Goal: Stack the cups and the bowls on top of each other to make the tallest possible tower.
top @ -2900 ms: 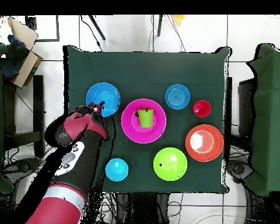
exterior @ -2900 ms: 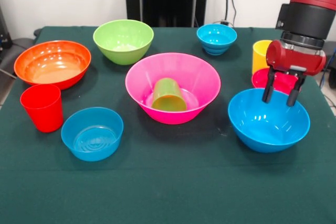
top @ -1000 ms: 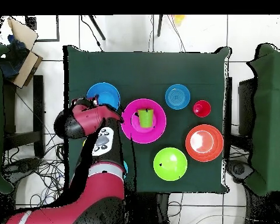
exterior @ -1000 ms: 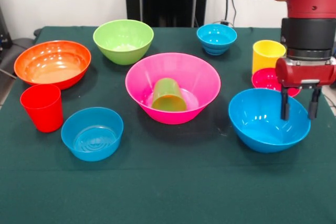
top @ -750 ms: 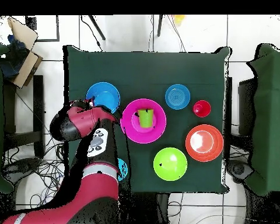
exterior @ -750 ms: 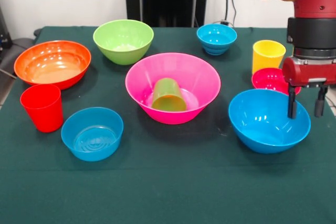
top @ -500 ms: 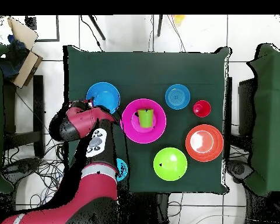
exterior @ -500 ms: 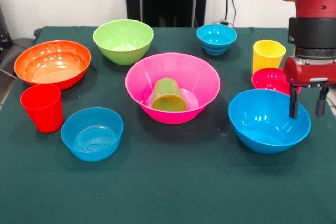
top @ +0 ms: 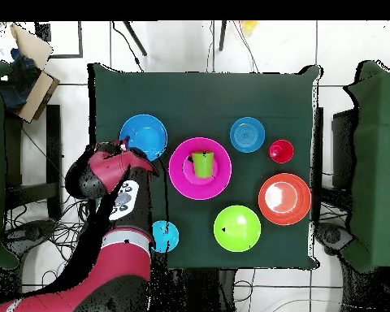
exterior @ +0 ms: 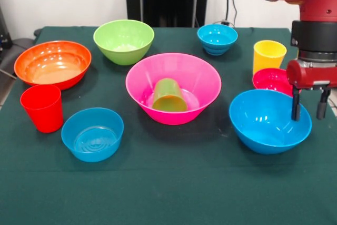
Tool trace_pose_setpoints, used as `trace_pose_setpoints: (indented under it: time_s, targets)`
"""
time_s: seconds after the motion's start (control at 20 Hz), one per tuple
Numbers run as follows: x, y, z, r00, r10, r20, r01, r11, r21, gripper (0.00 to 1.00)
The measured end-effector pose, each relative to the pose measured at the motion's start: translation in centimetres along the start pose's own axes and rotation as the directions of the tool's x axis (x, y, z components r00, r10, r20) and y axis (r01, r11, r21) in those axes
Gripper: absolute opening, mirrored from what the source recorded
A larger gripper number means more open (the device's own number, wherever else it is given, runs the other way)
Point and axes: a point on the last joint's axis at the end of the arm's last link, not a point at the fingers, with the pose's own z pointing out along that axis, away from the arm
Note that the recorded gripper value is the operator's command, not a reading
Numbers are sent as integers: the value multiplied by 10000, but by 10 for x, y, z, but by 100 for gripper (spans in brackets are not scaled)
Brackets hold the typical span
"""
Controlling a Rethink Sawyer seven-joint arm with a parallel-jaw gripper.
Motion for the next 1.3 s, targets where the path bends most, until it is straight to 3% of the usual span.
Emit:
trace_pose_setpoints:
  time_s: [0.5,0.55,0.95,1.15,1.3]
  targets:
    - [16,-2,49,9978,-664,-19,664,9965,517,100]
    - [8,-7,48,9968,-778,174,764,9947,695,0]
    - [-18,-23,29,9952,-795,577,724,9907,1155,0]
    - [-24,-23,14,9965,-577,604,506,9924,1123,0]
    - [-28,-25,-4,9990,-244,386,202,9941,1061,0]
